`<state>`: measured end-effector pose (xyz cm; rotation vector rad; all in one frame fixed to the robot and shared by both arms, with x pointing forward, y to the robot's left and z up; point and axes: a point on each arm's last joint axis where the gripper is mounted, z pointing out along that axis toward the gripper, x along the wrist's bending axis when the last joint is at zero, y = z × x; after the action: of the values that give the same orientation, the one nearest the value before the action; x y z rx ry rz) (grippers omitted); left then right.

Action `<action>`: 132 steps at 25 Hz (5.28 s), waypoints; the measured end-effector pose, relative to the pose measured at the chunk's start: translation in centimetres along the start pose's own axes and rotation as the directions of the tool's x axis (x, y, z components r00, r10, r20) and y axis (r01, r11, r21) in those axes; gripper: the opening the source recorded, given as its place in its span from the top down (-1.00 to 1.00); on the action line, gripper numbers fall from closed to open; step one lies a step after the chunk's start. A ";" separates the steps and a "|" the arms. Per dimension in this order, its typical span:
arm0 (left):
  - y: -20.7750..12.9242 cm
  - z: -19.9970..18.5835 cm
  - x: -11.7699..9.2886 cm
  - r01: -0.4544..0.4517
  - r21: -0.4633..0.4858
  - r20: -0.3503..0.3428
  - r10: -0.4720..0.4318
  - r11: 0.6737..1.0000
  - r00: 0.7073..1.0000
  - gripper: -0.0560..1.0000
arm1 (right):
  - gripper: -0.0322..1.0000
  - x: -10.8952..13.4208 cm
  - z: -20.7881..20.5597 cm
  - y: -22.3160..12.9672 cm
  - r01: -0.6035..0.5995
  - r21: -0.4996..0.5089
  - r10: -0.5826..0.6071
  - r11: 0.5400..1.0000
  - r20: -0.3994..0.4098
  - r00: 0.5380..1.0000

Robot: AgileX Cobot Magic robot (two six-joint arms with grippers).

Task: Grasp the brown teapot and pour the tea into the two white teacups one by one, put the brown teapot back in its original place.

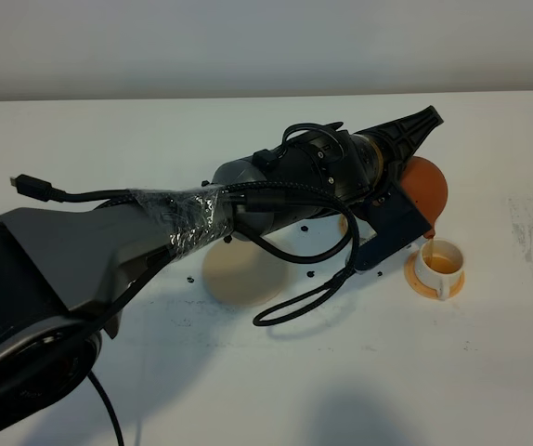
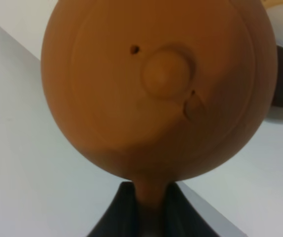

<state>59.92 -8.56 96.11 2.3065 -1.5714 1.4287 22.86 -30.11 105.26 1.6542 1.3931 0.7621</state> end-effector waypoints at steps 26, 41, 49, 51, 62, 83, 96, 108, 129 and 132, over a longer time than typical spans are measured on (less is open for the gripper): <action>0.4 -0.1 0.5 -0.091 0.003 -0.033 0.091 0.996 0.995 0.71 | -0.06 0.0 0.0 0.0 0.000 0.000 0.000 1.000 0.000 1.000; 1.2 0.0 0.7 -0.140 -0.002 -0.041 0.140 0.990 0.989 0.71 | -0.06 0.0 0.0 0.0 0.000 0.000 0.000 1.000 0.000 1.000; 1.8 0.8 0.1 -0.147 -0.016 -0.040 0.146 0.989 0.988 0.71 | -0.06 0.0 0.0 0.0 0.000 0.000 0.000 1.000 0.000 1.000; 1.8 0.8 0.1 -0.147 -0.017 -0.043 0.146 0.989 0.988 0.71 | -0.06 0.0 0.0 0.0 0.000 0.000 0.000 1.000 0.000 1.000; 1.9 0.9 0.1 -0.149 -0.018 -0.044 0.148 0.989 0.988 0.71 | -0.06 0.0 0.0 0.0 0.000 0.000 0.000 1.000 0.000 1.000; 1.8 0.9 0.1 -0.146 -0.011 -0.046 0.146 0.989 0.988 0.71 | -0.06 0.0 0.0 0.0 0.000 0.000 0.000 1.000 0.000 1.000; 1.8 0.9 0.1 -0.154 -0.005 -0.047 0.154 0.988 0.987 0.71 | -0.06 0.0 0.0 0.0 0.000 0.000 0.000 1.000 0.000 1.000; 1.8 0.9 0.2 -0.168 0.002 -0.053 0.168 0.986 0.984 0.71 | -0.06 0.0 0.0 0.0 0.000 0.000 0.000 1.000 0.000 1.000; 1.9 0.9 0.5 -0.262 0.016 -0.078 0.263 0.965 0.962 0.71 | -0.06 0.0 0.0 0.0 0.000 0.000 0.000 1.000 0.000 1.000; 1.9 0.9 0.6 -0.268 0.015 -0.091 0.268 0.963 0.959 0.71 | -0.06 0.0 0.0 0.0 0.000 0.000 0.000 1.000 0.000 1.000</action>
<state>59.13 -10.34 95.14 2.0563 -1.9139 1.5635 22.86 -30.11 105.26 1.6542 1.3931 0.7621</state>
